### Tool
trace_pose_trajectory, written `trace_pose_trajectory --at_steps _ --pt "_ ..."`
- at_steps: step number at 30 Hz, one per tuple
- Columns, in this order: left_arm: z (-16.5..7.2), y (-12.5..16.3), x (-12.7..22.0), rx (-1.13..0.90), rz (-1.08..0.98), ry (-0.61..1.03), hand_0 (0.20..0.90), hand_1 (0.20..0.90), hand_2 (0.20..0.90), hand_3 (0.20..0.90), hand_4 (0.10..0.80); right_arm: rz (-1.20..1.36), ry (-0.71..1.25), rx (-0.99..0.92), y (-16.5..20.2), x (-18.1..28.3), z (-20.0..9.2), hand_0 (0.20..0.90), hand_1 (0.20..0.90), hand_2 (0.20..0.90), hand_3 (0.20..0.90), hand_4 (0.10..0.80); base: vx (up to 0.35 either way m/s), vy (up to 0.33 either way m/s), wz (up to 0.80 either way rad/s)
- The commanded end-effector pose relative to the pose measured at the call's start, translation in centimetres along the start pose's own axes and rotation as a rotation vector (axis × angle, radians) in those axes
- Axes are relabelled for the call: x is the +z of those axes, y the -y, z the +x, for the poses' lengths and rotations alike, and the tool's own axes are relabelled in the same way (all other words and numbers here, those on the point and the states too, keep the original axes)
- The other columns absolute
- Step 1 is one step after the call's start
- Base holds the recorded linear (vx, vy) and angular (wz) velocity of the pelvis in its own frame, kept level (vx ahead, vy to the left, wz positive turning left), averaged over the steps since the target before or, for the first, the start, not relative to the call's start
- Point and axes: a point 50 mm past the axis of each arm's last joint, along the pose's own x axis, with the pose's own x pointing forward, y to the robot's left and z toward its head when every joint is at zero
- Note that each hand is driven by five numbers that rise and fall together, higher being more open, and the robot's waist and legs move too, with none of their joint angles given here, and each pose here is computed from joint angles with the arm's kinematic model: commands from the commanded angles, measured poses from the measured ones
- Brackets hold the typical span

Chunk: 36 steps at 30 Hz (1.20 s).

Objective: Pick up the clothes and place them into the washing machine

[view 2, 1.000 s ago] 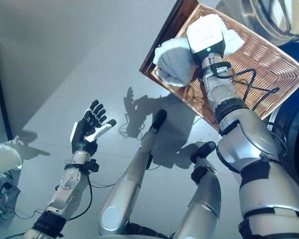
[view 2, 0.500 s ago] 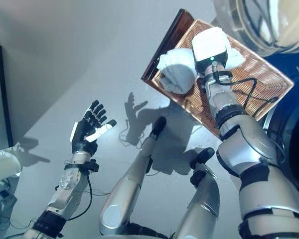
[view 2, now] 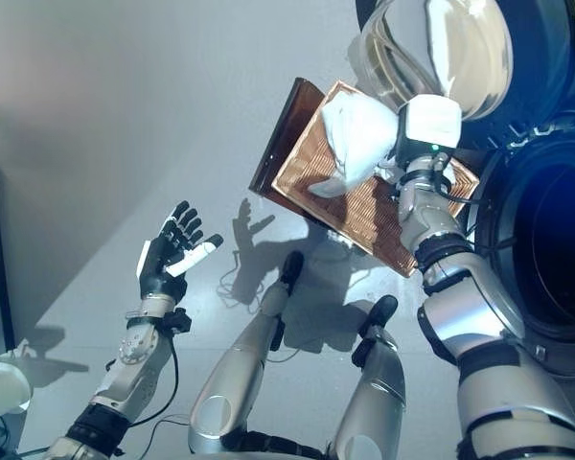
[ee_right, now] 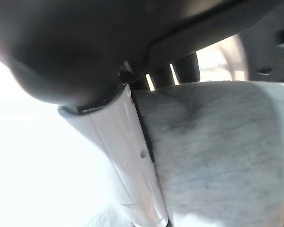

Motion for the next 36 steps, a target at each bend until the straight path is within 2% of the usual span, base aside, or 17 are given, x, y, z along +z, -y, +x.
trace_pose_trajectory --at_steps 1,2,4,6,7,9,12,13,15,16,21,27,36 --pt "-0.4 -0.1 0.7 0.026 -0.033 0.060 0.900 0.900 0.900 0.900 0.800 0.427 0.104 -0.189 3.9 4.0 1.2 0.200 0.200 0.200 0.200 0.300 0.050 0.024 -0.22" --pt "-0.4 -0.1 0.7 0.026 -0.033 0.060 0.900 0.900 0.900 0.900 0.800 0.427 0.104 -0.189 3.9 4.0 1.2 0.200 0.200 0.200 0.200 0.300 0.051 0.009 -0.30" --pt "-0.8 -0.4 -0.1 0.035 -0.033 0.021 0.900 0.900 0.900 0.900 0.800 0.717 0.002 -0.134 2.0 3.2 -0.1 0.200 0.200 0.200 0.200 0.300 0.063 0.000 -0.21" --pt "-0.8 -0.4 -0.2 0.036 -0.031 0.017 0.900 0.900 0.900 0.900 0.800 0.805 -0.019 -0.128 1.7 3.1 -0.4 0.200 0.200 0.200 0.200 0.300 0.049 0.004 -0.14" --pt "-1.0 -0.4 -0.3 0.036 -0.035 0.007 0.900 0.900 0.900 0.900 0.800 0.975 -0.066 -0.103 0.9 2.9 -1.2 0.200 0.200 0.200 0.200 0.300 0.035 0.019 -0.29" --pt "-1.1 -0.4 -0.5 0.033 -0.036 -0.001 0.900 0.900 0.900 0.900 0.800 1.073 -0.100 -0.087 0.3 2.7 -1.7 0.200 0.200 0.200 0.200 0.300 0.035 0.019 -0.27" --pt "-1.5 -0.1 -1.0 0.020 -0.055 -0.033 0.900 0.900 0.900 0.900 0.800 1.417 -0.181 -0.081 -0.6 2.0 -3.1 0.200 0.200 0.200 0.200 0.300 0.026 -0.003 -0.18" --pt "-1.5 -0.1 -1.0 0.020 -0.055 -0.033 0.900 0.900 0.900 0.900 0.800 1.418 -0.180 -0.081 -0.6 2.0 -3.1 0.200 0.200 0.200 0.200 0.300 0.018 0.001 -0.06" --pt "-1.9 0.3 -1.6 -0.002 -0.066 -0.061 0.900 0.900 0.900 0.900 0.800 1.608 -0.242 -0.098 -1.1 1.1 -3.8 0.200 0.200 0.200 0.200 0.300 0.019 0.003 -0.13" --pt "-1.9 0.3 -1.6 -0.002 -0.066 -0.061 0.900 0.900 0.900 0.900 0.800 1.608 -0.241 -0.098 -1.1 1.1 -3.8 0.200 0.200 0.200 0.200 0.300 0.001 -0.003 -0.18" --pt "-2.2 1.1 -2.4 -0.022 -0.110 -0.103 0.900 0.900 0.900 0.900 0.800 1.924 -0.365 -0.148 -2.6 -0.2 -5.3 0.200 0.200 0.200 0.200 0.300 0.010 -0.019 -0.11" --pt "-2.4 2.0 -2.8 -0.049 -0.140 -0.127 0.900 0.900 0.900 0.900 0.800 2.033 -0.432 -0.208 -3.3 -1.8 -6.4 0.200 0.200 0.200 0.200 0.300 0.010 -0.014 -0.12" --pt "-2.7 2.4 -3.3 -0.065 -0.164 -0.147 0.900 0.900 0.900 0.900 0.800 2.022 -0.473 -0.319 -3.0 -5.0 -7.2 0.200 0.200 0.200 0.200 0.300 0.010 -0.013 -0.10"
